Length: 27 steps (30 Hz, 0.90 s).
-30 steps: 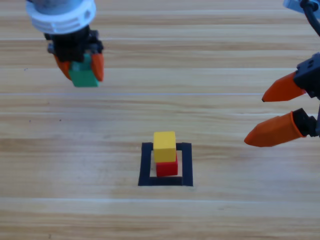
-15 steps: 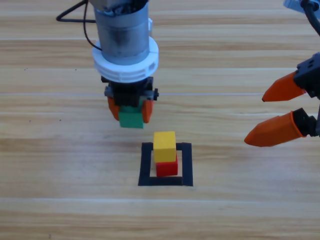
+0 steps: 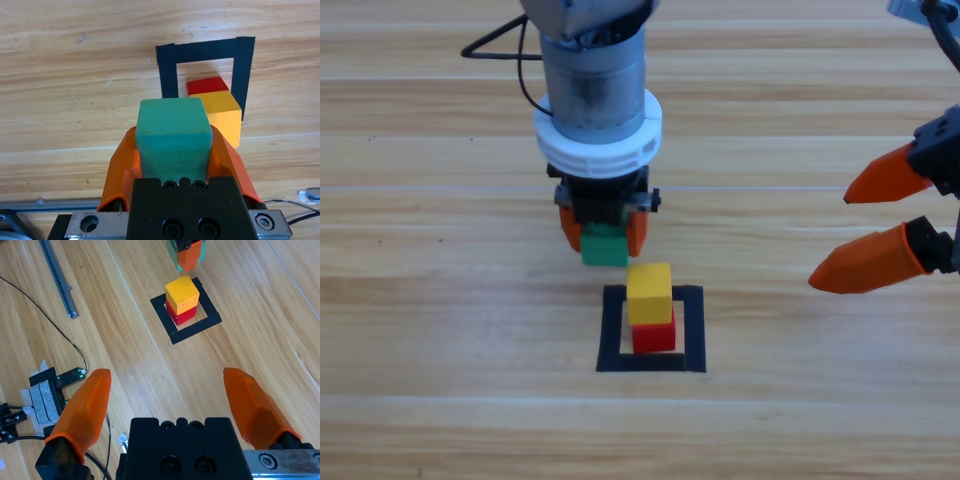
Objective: Stack the blocks in the rectangular block: red at the bottom, yellow in the middle, green on top
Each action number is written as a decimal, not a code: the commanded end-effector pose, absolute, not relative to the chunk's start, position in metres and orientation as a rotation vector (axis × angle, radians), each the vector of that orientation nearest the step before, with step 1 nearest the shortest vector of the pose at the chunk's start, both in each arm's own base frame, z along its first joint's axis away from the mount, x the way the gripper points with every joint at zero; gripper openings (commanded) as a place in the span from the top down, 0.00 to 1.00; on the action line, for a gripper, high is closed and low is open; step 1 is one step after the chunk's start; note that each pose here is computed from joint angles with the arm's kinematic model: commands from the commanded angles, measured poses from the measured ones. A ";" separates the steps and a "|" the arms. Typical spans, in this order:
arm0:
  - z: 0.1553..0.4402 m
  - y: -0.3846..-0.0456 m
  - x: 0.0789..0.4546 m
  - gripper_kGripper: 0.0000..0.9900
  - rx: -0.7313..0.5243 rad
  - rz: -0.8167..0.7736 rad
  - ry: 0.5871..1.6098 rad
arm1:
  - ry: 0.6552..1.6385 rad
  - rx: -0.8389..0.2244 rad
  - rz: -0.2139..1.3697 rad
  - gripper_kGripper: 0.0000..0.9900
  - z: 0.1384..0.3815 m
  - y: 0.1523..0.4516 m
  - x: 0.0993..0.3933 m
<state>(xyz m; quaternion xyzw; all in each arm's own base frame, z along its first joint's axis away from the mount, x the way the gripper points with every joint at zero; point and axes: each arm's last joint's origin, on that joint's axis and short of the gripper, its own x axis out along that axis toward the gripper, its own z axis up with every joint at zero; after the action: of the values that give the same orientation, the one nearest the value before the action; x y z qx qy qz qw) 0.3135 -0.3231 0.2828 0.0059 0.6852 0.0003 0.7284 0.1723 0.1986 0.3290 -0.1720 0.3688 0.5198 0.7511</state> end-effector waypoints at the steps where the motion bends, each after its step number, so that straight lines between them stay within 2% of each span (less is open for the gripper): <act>1: 0.258 -0.341 0.306 0.98 0.062 0.008 1.563 | 0.851 -0.375 1.131 0.00 0.320 0.198 0.179; 27: 0.260 -0.355 0.299 0.97 0.038 -0.023 1.567 | 0.857 -0.380 1.133 0.00 0.319 0.198 0.179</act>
<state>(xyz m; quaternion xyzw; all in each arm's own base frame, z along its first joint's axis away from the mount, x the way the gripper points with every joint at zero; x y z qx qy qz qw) 0.3053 -0.3359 0.2828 -0.0010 0.6897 -0.0122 0.7240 0.1719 0.1982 0.3286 -0.1731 0.3712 0.5196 0.7498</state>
